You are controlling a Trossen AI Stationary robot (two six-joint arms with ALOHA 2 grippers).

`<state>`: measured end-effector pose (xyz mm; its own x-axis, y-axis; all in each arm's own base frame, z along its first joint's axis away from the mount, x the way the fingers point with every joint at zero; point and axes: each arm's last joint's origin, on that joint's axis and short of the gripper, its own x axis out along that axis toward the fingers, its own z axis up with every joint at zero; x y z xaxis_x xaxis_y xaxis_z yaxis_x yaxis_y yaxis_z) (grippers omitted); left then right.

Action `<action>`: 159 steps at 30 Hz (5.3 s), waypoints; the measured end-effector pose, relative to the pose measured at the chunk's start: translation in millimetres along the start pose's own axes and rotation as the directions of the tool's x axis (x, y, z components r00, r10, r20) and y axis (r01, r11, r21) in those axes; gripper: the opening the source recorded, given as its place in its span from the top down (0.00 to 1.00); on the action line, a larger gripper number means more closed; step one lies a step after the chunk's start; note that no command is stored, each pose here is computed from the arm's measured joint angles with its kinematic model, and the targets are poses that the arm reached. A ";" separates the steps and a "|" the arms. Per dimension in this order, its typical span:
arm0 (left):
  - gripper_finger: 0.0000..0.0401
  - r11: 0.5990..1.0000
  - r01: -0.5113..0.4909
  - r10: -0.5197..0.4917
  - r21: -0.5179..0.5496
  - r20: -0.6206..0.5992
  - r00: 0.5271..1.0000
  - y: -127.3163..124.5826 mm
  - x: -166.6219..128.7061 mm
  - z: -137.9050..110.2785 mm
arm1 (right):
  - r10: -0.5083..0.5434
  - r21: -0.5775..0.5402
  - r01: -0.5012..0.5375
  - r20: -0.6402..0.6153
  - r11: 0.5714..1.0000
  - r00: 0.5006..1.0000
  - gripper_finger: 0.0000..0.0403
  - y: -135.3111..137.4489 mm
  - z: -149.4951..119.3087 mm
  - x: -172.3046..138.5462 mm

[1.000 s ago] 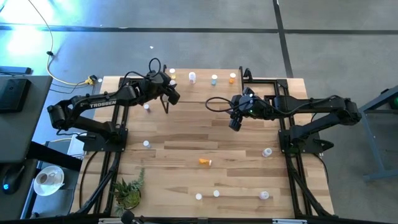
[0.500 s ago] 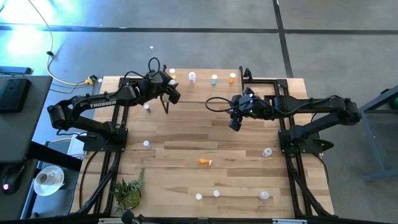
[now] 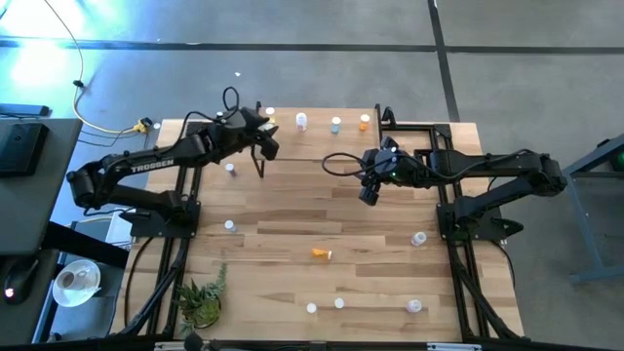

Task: Pick and place medicine bottles onto shelf by color
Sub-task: Put the top transparent pill bottle on the shelf aligned with the transparent pill bottle

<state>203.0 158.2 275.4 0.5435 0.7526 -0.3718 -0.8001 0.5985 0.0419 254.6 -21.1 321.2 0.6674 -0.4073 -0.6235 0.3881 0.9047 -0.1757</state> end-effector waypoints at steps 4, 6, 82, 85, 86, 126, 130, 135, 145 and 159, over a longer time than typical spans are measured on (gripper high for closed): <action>0.56 1.000 0.003 -0.003 -0.012 0.041 0.999 2.6 -10.3 6.5 | 0.000 0.000 0.000 0.000 1.000 1.000 0.57 0.0 0.0 -0.1; 0.56 1.000 0.003 -0.002 -0.018 0.059 0.998 4.1 -15.7 9.3 | 0.000 0.001 0.000 0.002 1.000 1.000 0.57 -0.2 0.1 -0.6; 0.57 0.824 0.555 -0.551 0.117 -0.066 0.832 -71.9 -104.1 -8.6 | 0.017 0.154 0.184 -0.807 0.971 0.590 0.57 61.2 -155.2 -42.5; 0.57 0.825 0.555 -0.551 0.110 -0.066 0.832 -71.9 -104.1 -8.6 | 0.078 0.160 0.089 -0.808 0.983 0.584 0.57 65.2 -154.0 -41.3; 0.57 0.828 0.551 -0.547 0.102 -0.065 0.834 -71.8 -104.0 -8.6 | 0.104 0.166 0.054 -0.807 0.985 0.581 0.57 66.9 -153.4 -40.8; 0.57 0.865 0.497 -0.494 0.073 -0.052 0.868 -70.2 -102.9 -8.4 | 0.131 0.146 -0.018 -0.819 0.989 0.558 0.45 68.3 -193.7 -18.3; 0.57 0.865 0.496 -0.493 0.073 -0.051 0.868 -70.2 -102.9 -8.4 | 0.156 0.164 -0.038 -0.800 0.986 0.579 0.45 70.9 -192.0 -16.5; 0.57 0.866 0.494 -0.490 0.075 -0.060 0.870 -69.9 -102.8 -9.2 | 0.161 0.169 -0.041 -0.794 0.985 0.586 0.45 71.5 -191.5 -16.0; 0.57 0.869 0.487 -0.480 0.084 -0.097 0.872 -69.0 -102.6 -12.9 | 0.145 0.165 -0.022 -0.784 0.986 0.604 0.46 71.0 -191.2 -15.5; 0.57 0.871 0.484 -0.476 0.085 -0.098 0.874 -68.8 -102.5 -13.1 | 0.157 0.189 -0.010 -0.784 0.982 0.600 0.69 71.6 -190.5 -15.8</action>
<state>199.0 36.2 298.5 0.8309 0.3459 -0.4358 -0.4122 0.9088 -0.0645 150.8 73.9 173.4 -0.0371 -0.0043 -0.9993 0.4946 0.8688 -0.0221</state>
